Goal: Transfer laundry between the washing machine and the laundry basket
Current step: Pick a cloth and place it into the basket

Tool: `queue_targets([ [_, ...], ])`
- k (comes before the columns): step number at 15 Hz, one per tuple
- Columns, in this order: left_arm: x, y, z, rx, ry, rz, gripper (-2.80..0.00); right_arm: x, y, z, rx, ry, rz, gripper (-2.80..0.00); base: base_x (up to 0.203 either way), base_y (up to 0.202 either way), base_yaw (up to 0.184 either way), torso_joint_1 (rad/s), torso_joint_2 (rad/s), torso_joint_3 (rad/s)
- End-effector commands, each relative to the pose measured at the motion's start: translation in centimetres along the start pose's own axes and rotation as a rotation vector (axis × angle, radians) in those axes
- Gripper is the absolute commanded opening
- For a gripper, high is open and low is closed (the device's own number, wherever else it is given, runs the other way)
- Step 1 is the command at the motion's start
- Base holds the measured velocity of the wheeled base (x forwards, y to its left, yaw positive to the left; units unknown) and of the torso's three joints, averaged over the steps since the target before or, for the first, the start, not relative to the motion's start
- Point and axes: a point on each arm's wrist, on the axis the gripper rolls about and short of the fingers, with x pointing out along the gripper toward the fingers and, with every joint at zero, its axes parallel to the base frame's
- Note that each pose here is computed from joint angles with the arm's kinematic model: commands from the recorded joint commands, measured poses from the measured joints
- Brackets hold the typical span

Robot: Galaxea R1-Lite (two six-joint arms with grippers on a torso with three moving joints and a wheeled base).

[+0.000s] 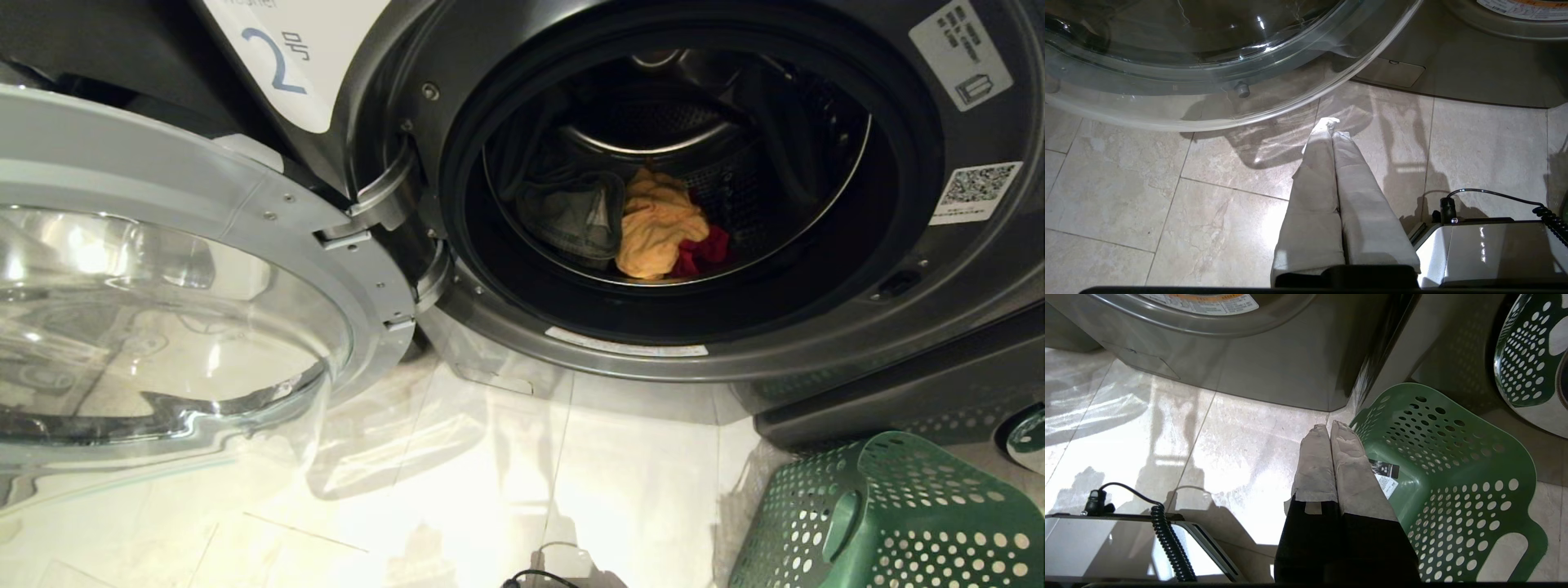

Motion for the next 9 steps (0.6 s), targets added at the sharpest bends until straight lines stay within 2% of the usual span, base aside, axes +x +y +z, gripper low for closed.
queue_targets([
  [1, 0.0, 0.0, 0.0, -0.001, 0.002, 0.001, -2.80, 0.0, 0.0, 0.0, -0.002, -0.001, 0.001, -2.80, 0.000, 0.000, 0.000, -0.007, 0.00, -0.144],
  [7, 0.0, 0.0, 0.0, 0.006, 0.003, 0.000, -2.80, 0.0, 0.0, 0.0, -0.018, 0.002, -0.016, -2.80, 0.000, 0.000, 0.000, 0.001, 0.00, -0.026],
  [9, 0.0, 0.0, 0.0, 0.005, 0.003, 0.000, -2.80, -0.5, -0.1, 1.6, -0.049, -0.030, -0.021, -2.80, 0.000, 0.000, 0.000, 0.000, 0.00, 0.000],
])
